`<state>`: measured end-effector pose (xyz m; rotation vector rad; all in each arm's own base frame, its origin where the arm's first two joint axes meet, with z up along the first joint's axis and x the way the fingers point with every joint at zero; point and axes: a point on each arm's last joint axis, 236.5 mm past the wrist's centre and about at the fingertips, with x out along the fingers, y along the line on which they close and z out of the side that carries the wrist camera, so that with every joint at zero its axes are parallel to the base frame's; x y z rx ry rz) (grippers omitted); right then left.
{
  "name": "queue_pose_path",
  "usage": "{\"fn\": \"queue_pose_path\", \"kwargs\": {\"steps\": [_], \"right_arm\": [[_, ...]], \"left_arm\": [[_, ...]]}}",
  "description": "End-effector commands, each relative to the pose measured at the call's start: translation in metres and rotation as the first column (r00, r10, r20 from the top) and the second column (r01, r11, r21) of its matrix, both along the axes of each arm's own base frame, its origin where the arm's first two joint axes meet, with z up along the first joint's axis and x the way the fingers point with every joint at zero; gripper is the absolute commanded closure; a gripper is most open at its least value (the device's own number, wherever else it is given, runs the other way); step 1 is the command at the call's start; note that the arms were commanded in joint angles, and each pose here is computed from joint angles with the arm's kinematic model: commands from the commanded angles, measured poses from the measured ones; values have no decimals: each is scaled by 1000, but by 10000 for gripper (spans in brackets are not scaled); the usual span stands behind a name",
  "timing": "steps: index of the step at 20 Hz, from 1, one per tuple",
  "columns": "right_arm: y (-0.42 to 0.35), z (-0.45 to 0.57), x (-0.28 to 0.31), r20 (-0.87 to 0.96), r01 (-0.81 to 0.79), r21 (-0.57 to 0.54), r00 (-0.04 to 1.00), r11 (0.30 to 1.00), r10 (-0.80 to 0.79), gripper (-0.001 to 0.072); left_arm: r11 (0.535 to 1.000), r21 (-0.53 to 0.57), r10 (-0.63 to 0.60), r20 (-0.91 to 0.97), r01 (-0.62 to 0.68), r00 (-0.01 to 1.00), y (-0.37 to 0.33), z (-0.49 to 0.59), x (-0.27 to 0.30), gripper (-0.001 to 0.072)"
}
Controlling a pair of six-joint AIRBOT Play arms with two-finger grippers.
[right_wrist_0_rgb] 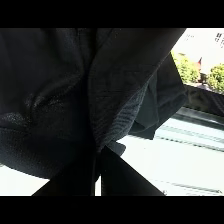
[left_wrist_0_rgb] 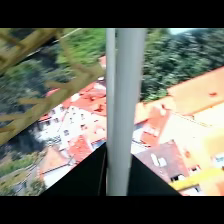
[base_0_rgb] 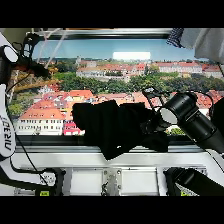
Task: Fold the clothes and pants, and hang the long-sleeved shirts on hangers.
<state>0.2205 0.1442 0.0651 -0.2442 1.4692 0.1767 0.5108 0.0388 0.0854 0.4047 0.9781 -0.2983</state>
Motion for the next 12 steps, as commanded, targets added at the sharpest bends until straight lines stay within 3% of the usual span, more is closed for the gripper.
{"fn": "queue_pose_path", "kwargs": {"steps": [1, 3, 6, 7, 9, 10, 12], "right_arm": [[0, 0, 0, -1, 0, 0, 1000, 1000, 0, 689], [0, 0, 0, -1, 0, -1, 1000, 1000, 0, 689], [0, 0, 0, -1, 0, -1, 1000, 1000, 0, 689], [0, 0, 0, -1, 0, 0, 1000, 1000, 0, 689], [0, 0, 0, -1, 0, 0, 1000, 1000, 0, 689], [0, 0, 0, -1, 0, 0, 1000, 1000, 0, 689], [0, 0, 0, -1, 0, -1, 1000, 1000, 0, 689]], "left_arm": [[912, -124, -398, -32, 392, 917, -75, 2, -68, 690], [895, -170, -437, -156, 412, 886, -78, -15, -112, 689], [887, -208, -451, -200, 413, 870, -82, -22, -142, 690], [854, -207, -515, -212, 477, 831, -85, -24, -156, 689], [716, -215, -698, -236, 664, 676, -91, -28, -197, 690], [680, -227, -733, -242, 697, 636, -93, -31, -212, 690], [671, -250, -741, -258, 698, 620, -97, -36, -239, 690]]}}
